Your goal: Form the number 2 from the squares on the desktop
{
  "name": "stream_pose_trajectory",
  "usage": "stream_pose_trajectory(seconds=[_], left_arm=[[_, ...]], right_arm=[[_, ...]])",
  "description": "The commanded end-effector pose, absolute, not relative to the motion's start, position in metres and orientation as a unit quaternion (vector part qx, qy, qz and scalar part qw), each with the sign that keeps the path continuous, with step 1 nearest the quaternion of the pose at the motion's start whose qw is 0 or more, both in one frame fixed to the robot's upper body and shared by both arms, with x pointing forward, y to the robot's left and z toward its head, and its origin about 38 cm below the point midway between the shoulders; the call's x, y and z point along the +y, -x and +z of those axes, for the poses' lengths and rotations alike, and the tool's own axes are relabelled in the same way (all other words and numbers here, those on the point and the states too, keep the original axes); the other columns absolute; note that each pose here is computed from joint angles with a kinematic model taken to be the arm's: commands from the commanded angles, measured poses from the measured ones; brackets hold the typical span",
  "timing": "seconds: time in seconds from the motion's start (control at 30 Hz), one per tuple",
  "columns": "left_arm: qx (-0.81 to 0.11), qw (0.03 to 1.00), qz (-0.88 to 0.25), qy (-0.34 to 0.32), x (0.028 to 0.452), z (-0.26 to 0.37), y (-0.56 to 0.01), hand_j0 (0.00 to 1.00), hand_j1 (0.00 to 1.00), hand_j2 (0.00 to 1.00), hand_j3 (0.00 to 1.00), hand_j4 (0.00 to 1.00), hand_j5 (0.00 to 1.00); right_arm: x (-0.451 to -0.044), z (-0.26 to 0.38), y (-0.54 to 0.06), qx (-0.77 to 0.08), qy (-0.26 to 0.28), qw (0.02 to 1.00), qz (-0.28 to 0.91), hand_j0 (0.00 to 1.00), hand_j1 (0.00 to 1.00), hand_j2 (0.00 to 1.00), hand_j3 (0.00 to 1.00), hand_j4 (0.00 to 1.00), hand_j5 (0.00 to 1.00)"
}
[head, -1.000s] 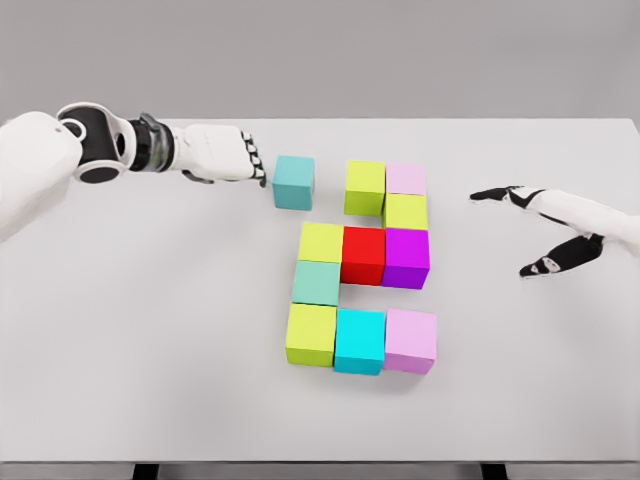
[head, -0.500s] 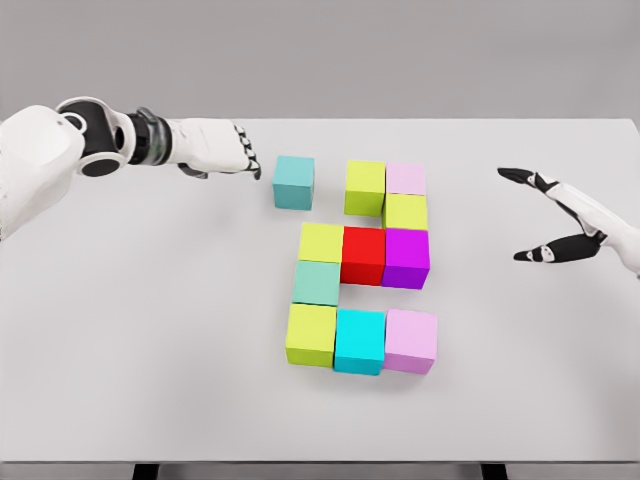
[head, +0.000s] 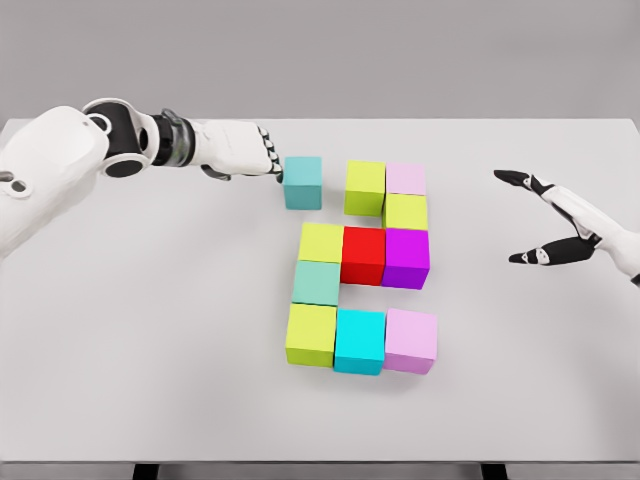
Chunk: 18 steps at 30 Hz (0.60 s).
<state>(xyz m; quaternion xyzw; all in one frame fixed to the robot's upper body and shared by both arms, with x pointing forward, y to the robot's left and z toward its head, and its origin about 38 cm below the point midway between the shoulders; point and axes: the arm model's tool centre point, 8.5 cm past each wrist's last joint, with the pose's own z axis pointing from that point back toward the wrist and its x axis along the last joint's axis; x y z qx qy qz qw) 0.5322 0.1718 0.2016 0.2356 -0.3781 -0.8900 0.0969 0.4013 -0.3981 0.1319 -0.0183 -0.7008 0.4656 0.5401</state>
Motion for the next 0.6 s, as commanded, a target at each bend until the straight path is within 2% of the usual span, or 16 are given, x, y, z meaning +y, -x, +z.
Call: stream_pose_trajectory(seconds=[0.0, 0.23, 0.57], left_arm=[[-0.379, 0.099, -0.889, -0.237, 0.172, 0.202, -0.533, 0.81, 0.81, 0.81, 0.81, 0.81, 0.81], [-0.367, 0.125, -0.889, -0.244, 0.188, 0.199, -0.542, 0.81, 0.81, 0.81, 0.81, 0.81, 0.81], [-0.377, 0.126, -0.886, -0.238, 0.166, 0.197, -0.547, 0.81, 0.81, 0.81, 0.81, 0.81, 0.81]], right_arm=[[-0.399, 0.133, -0.401, -0.703, 0.017, 0.541, 0.462, 1.0, 1.0, 1.0, 1.0, 1.0, 1.0], [-0.399, 0.133, -0.401, -0.703, 0.017, 0.541, 0.462, 1.0, 1.0, 1.0, 1.0, 1.0, 1.0], [-0.4, 0.131, -0.4, -0.702, 0.018, 0.543, 0.46, 1.0, 1.0, 1.0, 1.0, 1.0, 1.0]])
